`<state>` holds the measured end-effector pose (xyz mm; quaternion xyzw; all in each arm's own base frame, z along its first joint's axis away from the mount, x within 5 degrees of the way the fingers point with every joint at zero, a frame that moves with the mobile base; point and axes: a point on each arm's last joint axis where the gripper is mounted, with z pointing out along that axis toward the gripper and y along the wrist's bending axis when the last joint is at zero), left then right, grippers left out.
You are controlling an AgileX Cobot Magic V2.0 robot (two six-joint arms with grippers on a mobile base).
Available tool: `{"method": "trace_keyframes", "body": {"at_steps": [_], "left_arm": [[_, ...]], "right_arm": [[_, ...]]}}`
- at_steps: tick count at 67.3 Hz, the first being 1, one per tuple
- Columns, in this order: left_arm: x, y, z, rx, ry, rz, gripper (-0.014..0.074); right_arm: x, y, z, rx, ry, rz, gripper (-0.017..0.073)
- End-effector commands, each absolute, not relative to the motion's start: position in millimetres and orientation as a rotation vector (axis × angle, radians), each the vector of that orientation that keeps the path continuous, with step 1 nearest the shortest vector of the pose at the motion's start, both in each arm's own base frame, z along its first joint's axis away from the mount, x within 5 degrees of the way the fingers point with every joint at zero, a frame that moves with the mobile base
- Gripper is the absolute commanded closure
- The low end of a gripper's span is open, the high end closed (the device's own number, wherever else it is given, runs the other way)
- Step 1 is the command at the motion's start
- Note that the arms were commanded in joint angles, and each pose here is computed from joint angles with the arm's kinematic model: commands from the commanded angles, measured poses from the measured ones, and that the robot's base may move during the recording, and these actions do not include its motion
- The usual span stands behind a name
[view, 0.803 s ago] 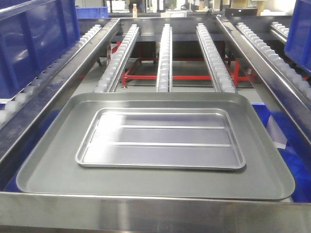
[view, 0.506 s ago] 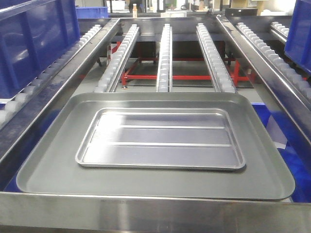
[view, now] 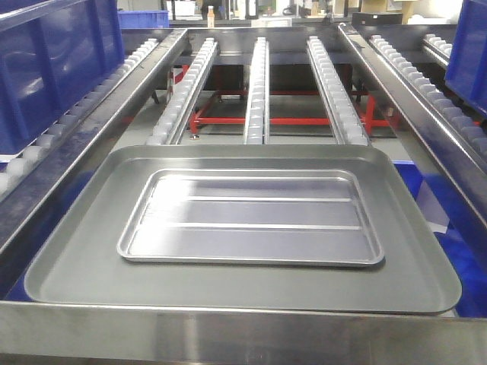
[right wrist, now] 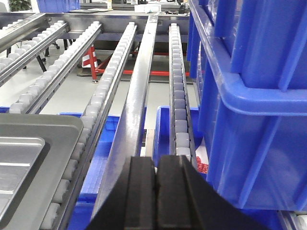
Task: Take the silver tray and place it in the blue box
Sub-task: 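Raise both arms above the small silver tray, then lower both grippers onto opposite short edges of the small silver tray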
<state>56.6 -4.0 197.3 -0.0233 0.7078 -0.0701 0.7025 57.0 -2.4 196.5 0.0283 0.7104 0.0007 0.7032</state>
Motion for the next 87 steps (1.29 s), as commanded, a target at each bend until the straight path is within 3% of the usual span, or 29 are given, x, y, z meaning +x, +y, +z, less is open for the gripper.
{"method": "trace_keyframes", "body": {"at_steps": [1,15,31,38,43,49,56,60,75,87], "left_arm": [[54.5,-3.3,208.4,-0.057,1.456,-0.166,0.0699],[49.1,-2.9,242.3,-0.028,1.345,-0.139,0.0699],[51.2,-1.2,316.8,0.057,1.550,-0.007,0.0696],[67.1,-2.6,337.0,0.057,1.621,-0.016,0.0683],[78.9,-7.5,347.3,0.094,1.640,-0.062,0.0607],[90.5,-19.8,350.2,0.191,1.662,-0.153,0.0458],[104.3,-39.5,348.2,0.320,1.714,-0.257,0.0276],[112.9,-53.8,347.6,0.383,1.746,-0.327,0.0218],[142.8,-112.8,356.2,0.543,1.833,-0.536,0.0215],[170.7,-147.4,359.5,0.625,1.985,-0.539,0.0215]], "right_arm": [[54.9,-1.9,206.9,0.050,1.449,-0.004,0.0506],[45.4,-1.1,249.7,0.042,1.281,0.001,0.0506],[40.8,-1.8,324.9,0.046,1.342,0.006,0.0495],[51.3,0.1,345.7,0.021,1.371,0.044,0.0395],[63.9,3.9,352.5,-0.009,1.414,0.096,0.0281],[78.6,12.0,356.9,-0.070,1.463,0.171,0.0203],[95.9,26.9,354.1,-0.167,1.534,0.261,0.0194],[106.9,38.7,349.6,-0.232,1.586,0.312,0.0194],[145.0,82.1,333.2,-0.398,1.787,0.415,0.0192],[175.1,101.8,328.6,-0.439,1.997,0.384,0.0192]]}}
